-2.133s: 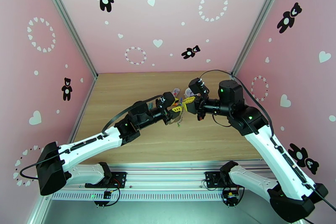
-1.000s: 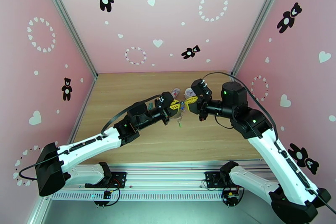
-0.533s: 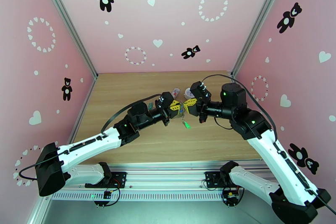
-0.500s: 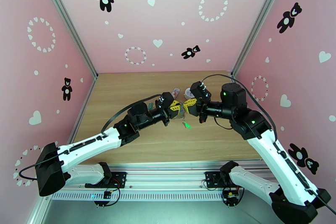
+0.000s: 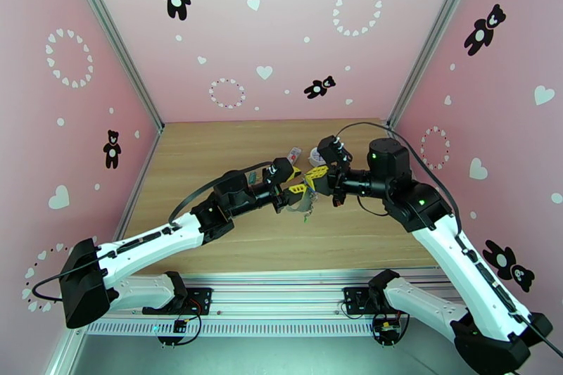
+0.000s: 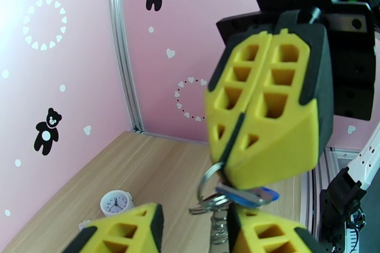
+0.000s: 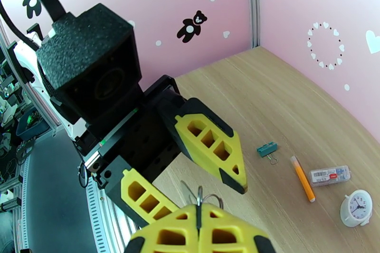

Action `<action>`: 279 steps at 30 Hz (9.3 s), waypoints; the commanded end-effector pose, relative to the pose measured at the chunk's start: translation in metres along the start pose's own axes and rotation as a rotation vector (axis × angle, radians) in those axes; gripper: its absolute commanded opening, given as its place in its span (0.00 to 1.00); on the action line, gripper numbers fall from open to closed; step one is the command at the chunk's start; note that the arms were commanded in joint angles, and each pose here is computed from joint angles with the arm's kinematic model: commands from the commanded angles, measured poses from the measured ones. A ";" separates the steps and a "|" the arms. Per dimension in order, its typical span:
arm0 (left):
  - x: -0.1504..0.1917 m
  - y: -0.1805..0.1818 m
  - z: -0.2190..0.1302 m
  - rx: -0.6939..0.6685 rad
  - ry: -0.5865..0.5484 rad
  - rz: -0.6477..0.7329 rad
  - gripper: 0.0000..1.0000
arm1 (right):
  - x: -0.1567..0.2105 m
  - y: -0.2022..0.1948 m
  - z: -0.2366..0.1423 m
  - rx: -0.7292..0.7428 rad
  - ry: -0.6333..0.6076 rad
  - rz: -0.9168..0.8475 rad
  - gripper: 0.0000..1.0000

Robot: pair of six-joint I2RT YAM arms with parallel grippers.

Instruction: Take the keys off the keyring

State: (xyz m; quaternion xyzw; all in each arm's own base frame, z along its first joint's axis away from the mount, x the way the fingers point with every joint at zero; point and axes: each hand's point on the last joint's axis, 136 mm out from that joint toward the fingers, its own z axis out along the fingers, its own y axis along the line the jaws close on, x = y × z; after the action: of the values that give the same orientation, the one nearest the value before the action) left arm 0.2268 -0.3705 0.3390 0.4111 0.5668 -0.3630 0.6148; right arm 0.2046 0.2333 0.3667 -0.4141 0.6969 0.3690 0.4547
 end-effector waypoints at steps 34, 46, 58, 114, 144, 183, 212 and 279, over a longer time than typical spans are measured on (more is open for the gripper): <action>0.000 0.013 0.002 -0.109 -0.015 -0.016 0.23 | -0.010 -0.005 -0.008 0.063 -0.049 -0.016 0.00; -0.007 0.010 -0.001 -0.090 -0.023 -0.016 0.17 | -0.006 -0.004 -0.013 0.083 -0.048 -0.060 0.00; -0.018 0.009 0.000 -0.045 -0.039 -0.096 0.10 | -0.001 0.006 -0.017 0.054 -0.056 -0.153 0.00; -0.016 -0.019 -0.033 0.140 0.050 0.029 0.57 | -0.020 0.013 0.003 -0.218 -0.015 -0.103 0.00; -0.013 -0.010 -0.057 0.145 0.170 0.169 0.54 | -0.025 0.019 -0.010 -0.304 -0.036 -0.091 0.00; -0.021 -0.015 -0.020 0.244 0.101 0.152 0.33 | -0.025 0.026 -0.003 -0.348 -0.067 -0.243 0.00; -0.031 -0.008 -0.020 0.220 0.088 0.099 0.13 | -0.016 0.030 -0.004 -0.248 -0.010 -0.308 0.00; 0.164 -0.006 -0.089 -0.277 0.516 -0.820 0.45 | 0.191 -0.010 0.043 0.199 0.354 0.345 0.24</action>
State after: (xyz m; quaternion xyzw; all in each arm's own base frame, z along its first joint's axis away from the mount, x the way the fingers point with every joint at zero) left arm 0.2002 -0.3023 0.1767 0.2341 0.8447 -0.3659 0.3129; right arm 0.1835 0.2263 0.1980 -0.3545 0.8287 0.3034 0.3092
